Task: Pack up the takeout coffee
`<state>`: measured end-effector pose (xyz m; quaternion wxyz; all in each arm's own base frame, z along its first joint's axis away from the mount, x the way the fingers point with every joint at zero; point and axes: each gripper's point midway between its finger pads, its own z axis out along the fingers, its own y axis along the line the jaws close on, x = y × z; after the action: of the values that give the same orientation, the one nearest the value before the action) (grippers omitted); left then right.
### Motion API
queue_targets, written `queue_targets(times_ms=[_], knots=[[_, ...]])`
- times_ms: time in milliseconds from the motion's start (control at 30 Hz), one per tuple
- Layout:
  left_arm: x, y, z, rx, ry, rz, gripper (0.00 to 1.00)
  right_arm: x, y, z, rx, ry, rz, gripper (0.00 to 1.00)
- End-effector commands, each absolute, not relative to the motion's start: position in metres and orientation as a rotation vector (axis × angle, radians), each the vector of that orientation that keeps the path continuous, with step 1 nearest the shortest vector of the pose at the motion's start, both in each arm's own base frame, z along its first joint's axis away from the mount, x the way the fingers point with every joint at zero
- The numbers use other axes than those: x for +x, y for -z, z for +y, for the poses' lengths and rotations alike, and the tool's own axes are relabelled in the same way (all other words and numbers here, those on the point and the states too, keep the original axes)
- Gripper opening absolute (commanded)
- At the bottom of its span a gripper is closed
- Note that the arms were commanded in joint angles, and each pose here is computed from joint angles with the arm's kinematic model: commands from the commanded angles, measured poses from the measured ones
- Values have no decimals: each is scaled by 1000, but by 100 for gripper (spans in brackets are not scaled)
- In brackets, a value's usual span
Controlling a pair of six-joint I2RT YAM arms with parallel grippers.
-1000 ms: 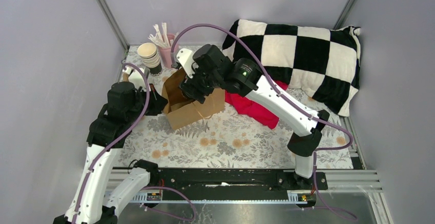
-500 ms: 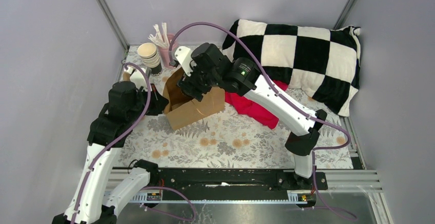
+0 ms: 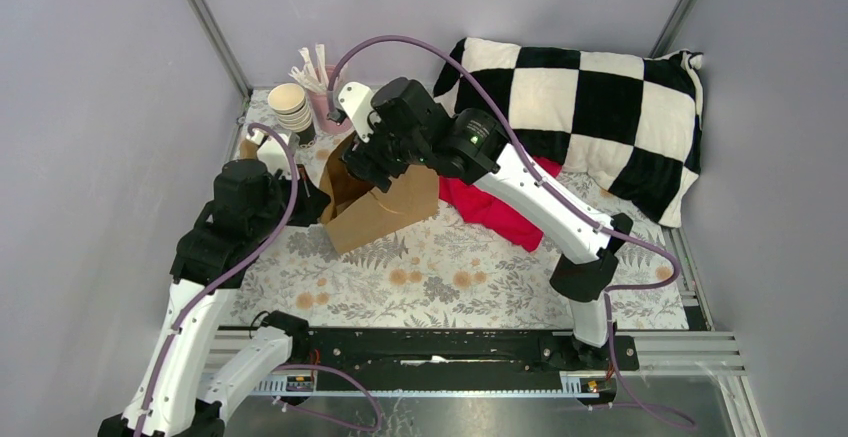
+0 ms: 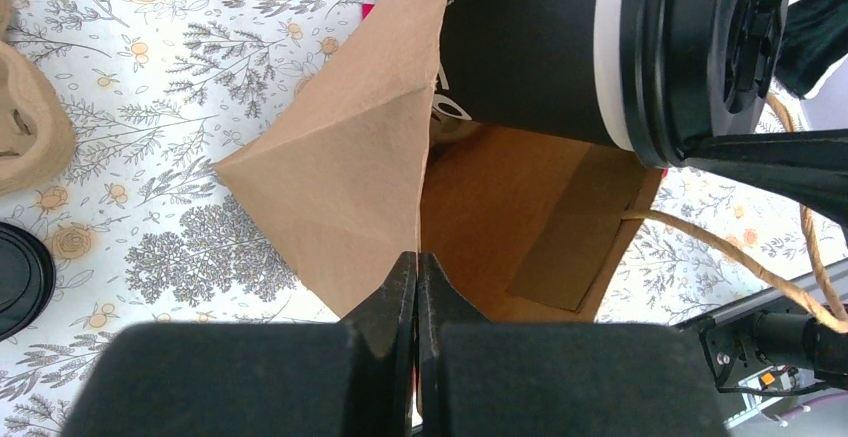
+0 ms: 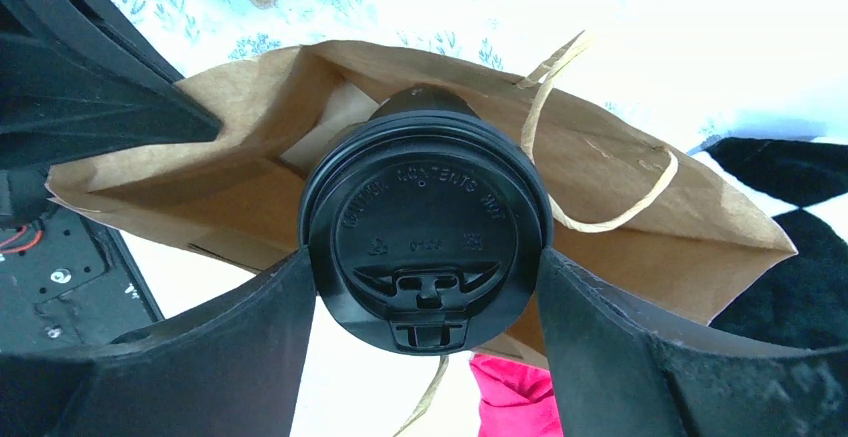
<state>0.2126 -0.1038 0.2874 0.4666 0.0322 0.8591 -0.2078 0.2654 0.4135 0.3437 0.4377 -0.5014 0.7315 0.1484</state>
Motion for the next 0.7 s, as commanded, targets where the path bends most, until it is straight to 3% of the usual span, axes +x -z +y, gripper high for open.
queue_targets(times_ms=[0,667], knots=[[217,-292,-103,104,480,2087,0,259,-368,419,-1195,-455,1781,44],[215,-295,-103,125,468,2082,0,288,-335,413,-1204,-337,1801,42]])
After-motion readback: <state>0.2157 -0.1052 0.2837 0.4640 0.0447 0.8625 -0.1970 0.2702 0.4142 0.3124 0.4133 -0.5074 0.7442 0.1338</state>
